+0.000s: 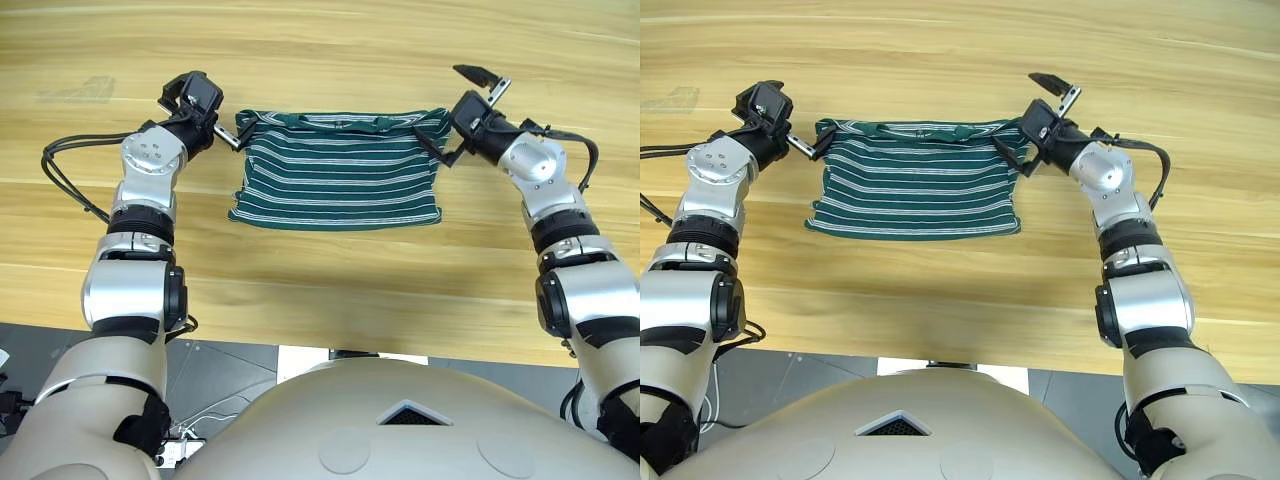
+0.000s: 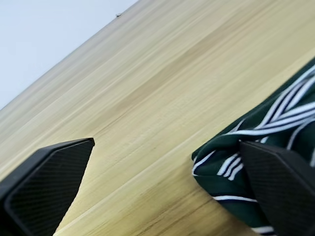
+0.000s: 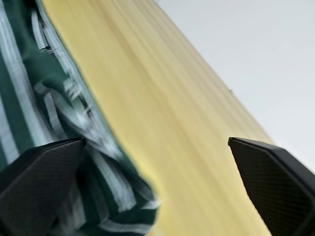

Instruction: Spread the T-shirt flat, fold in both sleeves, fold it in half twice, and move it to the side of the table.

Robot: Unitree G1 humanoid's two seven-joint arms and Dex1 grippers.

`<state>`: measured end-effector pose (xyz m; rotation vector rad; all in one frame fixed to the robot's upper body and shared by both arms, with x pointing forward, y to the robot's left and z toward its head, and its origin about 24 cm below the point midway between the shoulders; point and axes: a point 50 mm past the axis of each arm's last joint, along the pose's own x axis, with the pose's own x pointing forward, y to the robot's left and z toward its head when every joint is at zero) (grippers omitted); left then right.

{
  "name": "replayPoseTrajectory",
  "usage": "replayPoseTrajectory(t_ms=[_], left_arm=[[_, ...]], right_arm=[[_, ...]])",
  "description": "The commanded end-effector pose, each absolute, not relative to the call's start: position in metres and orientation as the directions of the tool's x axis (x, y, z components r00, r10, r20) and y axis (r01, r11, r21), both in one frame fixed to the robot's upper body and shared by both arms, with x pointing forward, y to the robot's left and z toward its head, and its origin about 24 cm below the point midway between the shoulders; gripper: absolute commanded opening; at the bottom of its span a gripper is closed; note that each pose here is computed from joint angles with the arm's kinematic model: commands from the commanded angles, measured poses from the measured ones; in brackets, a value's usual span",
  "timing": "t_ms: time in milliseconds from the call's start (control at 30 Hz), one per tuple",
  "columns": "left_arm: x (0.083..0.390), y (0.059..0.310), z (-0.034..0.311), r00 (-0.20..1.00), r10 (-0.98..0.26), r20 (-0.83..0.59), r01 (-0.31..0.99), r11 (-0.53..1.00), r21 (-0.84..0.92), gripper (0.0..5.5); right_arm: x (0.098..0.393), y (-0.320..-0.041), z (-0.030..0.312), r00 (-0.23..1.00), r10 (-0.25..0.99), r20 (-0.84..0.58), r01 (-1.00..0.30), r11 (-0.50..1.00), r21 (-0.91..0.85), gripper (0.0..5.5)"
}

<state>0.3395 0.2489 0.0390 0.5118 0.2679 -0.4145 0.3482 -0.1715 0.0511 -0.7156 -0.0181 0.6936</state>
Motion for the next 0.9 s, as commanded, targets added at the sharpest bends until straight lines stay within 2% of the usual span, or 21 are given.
replayPoseTrajectory(t_ms=[33, 267, 500, 633, 733, 833, 900], left_arm=[[0.348, 0.250, 0.048, 0.912, -0.263, -0.315, 0.386, 0.810, 0.441, 5.38], [0.356, 0.248, 0.055, 0.940, -0.211, -0.268, 0.312, 0.850, 0.424, 5.38], [0.356, 0.254, 0.065, 0.973, -0.171, -0.157, 0.220, 0.898, 0.380, 5.38], [0.361, 0.257, 0.081, 0.984, -0.161, -0.077, 0.178, 0.917, 0.357, 5.38], [0.364, 0.258, 0.095, 0.986, -0.163, -0.019, 0.160, 0.928, 0.337, 5.38], [0.363, 0.254, 0.096, 0.983, -0.185, -0.003, 0.175, 0.925, 0.338, 5.38], [0.360, 0.251, 0.094, 0.979, -0.206, 0.001, 0.194, 0.920, 0.341, 5.38]], right_arm=[[0.365, -0.170, 0.061, 0.821, 0.514, -0.249, -0.538, 0.548, -0.641, 5.39], [0.369, -0.165, 0.055, 0.843, 0.456, -0.286, -0.518, 0.543, -0.661, 5.39], [0.364, -0.160, 0.045, 0.816, 0.479, -0.324, -0.557, 0.502, -0.661, 5.39], [0.364, -0.140, 0.042, 0.772, 0.510, -0.380, -0.606, 0.407, -0.684, 5.39], [0.361, -0.130, 0.032, 0.713, 0.500, -0.491, -0.666, 0.266, -0.697, 5.39], [0.358, -0.140, 0.021, 0.679, 0.424, -0.599, -0.701, 0.132, -0.701, 5.39], [0.359, -0.159, 0.021, 0.711, 0.341, -0.614, -0.671, 0.068, -0.739, 5.39]])
